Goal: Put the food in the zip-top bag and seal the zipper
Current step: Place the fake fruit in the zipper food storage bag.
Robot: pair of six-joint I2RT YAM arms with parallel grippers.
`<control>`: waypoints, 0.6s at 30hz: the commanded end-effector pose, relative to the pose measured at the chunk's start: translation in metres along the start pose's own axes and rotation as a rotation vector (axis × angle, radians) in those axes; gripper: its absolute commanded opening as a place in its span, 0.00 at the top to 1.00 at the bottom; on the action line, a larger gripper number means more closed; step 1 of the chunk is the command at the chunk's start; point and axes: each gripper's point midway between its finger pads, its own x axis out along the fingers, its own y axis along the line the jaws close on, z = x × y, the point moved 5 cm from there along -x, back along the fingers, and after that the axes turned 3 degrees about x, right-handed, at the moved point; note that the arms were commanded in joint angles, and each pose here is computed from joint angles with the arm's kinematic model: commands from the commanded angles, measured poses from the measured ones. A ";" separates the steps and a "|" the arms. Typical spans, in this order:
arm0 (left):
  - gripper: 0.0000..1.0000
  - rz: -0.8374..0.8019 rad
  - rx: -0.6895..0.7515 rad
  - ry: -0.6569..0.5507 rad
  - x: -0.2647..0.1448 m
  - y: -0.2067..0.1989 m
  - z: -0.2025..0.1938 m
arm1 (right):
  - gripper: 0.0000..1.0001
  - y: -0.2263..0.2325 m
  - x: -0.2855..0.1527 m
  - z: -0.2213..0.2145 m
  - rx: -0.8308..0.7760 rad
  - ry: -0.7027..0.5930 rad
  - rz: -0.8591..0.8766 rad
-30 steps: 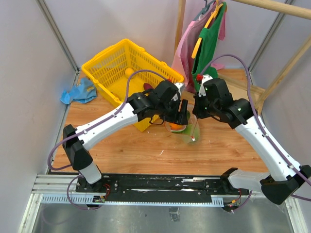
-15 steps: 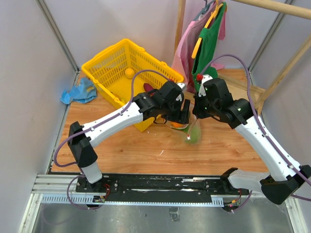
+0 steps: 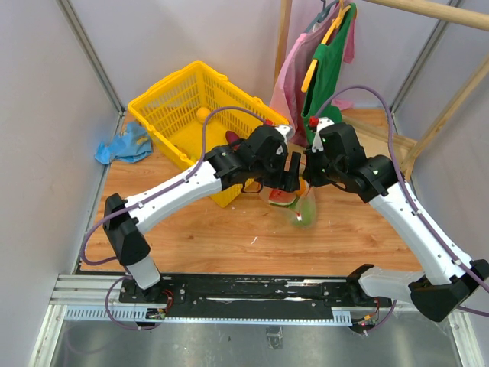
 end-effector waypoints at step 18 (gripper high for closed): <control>0.16 0.260 -0.129 -0.206 -0.095 0.107 0.050 | 0.99 0.001 0.001 0.007 -0.015 -0.035 -0.018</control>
